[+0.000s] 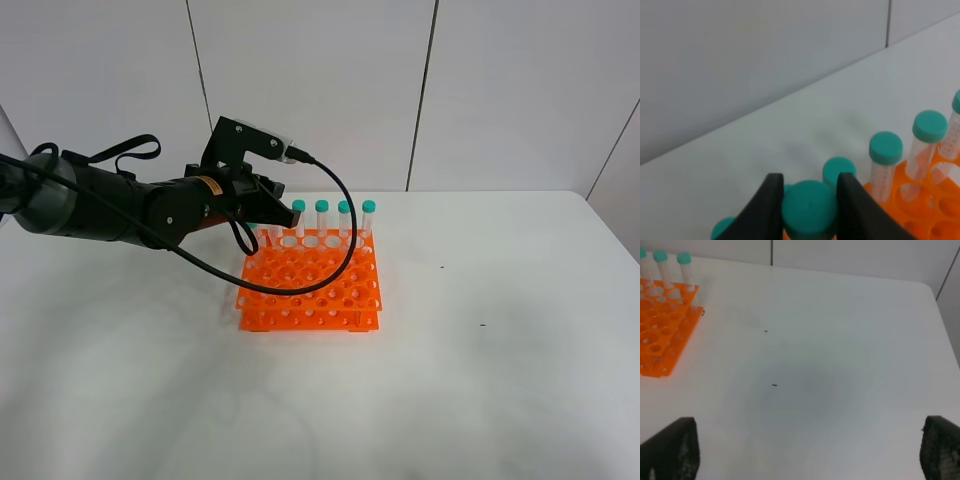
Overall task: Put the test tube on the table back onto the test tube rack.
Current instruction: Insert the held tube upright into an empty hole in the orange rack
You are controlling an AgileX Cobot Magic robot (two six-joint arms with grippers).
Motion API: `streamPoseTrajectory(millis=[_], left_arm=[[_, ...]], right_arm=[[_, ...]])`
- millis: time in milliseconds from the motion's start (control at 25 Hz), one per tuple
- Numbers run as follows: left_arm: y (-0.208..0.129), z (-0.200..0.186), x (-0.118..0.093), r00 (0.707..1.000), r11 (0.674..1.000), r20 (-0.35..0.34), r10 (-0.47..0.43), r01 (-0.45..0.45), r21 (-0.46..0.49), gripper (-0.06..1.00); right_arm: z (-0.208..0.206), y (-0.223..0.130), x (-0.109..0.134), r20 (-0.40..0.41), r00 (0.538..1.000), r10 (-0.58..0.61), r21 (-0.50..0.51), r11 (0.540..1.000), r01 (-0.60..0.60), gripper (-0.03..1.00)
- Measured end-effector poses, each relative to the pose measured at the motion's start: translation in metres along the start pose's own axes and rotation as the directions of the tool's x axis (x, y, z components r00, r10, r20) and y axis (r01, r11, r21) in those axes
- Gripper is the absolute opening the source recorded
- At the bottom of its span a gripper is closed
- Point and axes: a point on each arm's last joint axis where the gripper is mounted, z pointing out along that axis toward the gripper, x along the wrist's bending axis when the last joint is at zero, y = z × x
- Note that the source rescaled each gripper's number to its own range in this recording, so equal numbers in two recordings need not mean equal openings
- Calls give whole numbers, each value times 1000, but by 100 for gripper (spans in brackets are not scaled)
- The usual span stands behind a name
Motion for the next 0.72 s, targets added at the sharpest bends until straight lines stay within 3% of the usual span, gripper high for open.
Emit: streamPoseTrajectory(millis=[720], left_arm=[[-34,17,-6,1000,998,7,-10,9,61,0]], right_arm=[[0,0,0,0,1000,0,-1,1000,0,98]])
